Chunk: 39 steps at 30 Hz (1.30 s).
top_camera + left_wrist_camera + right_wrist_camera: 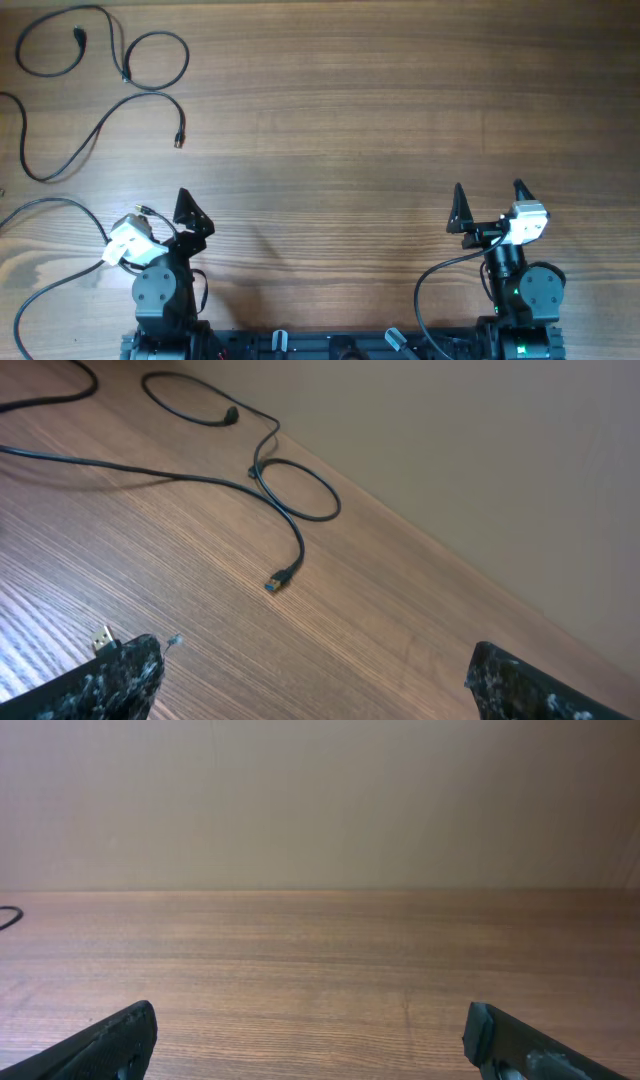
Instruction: Untangle cables
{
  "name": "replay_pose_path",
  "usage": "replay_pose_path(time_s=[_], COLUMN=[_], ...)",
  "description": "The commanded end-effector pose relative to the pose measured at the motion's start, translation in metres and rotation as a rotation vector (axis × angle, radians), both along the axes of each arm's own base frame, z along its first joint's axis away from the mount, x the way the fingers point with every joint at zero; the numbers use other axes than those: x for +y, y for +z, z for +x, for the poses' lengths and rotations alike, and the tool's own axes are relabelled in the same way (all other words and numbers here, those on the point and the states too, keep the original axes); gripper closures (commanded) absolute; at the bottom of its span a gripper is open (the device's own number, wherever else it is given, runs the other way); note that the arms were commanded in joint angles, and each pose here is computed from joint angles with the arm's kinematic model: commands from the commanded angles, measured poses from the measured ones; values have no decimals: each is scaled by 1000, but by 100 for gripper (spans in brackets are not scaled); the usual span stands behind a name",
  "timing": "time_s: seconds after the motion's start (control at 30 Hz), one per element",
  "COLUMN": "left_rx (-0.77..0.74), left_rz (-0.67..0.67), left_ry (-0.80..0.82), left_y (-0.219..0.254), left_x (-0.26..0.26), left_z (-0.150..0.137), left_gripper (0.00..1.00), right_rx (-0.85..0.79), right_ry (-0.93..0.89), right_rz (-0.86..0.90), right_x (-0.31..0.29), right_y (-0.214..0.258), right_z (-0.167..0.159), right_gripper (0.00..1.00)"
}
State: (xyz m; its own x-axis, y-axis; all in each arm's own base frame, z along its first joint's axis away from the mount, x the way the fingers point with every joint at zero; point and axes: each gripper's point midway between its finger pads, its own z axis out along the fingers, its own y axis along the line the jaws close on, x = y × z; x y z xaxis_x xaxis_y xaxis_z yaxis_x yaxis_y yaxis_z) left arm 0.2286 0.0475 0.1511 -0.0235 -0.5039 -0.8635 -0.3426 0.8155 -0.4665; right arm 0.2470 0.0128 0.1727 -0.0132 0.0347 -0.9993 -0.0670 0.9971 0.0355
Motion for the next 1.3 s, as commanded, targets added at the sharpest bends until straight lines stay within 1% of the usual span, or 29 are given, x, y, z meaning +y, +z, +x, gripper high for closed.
replay_pose_path(time_s=[0.0,0.17,0.4,0.67,0.83,1.0,1.13,1.27], left_rx=[-19,-89,-149,-153,-113,-109,-76,-66], left_rz=[22,20,17,19,141,151,254,285], left_ry=[36,39,39,39,21,19,6,1], left_y=[1,10,14,13,13,13,13,13], left_x=[6,7,6,6,6,6,6,6], left_z=[-1,4,8,9,9,9,9,9], left_gripper=[0,0,0,0,0,0,0,0], right_rx=[-14,-14,-14,-14,-14,-14,-14,-13], right_ry=[14,14,14,14,14,14,14,14], right_rz=[-8,-8,-8,-8,-8,-8,-8,-8], right_x=[3,3,3,3,3,3,3,3], right_y=[3,3,3,3,3,3,3,3], right_z=[-1,-1,-1,-1,-1,-1,-1,-1], right_gripper=[0,0,0,0,0,0,0,0])
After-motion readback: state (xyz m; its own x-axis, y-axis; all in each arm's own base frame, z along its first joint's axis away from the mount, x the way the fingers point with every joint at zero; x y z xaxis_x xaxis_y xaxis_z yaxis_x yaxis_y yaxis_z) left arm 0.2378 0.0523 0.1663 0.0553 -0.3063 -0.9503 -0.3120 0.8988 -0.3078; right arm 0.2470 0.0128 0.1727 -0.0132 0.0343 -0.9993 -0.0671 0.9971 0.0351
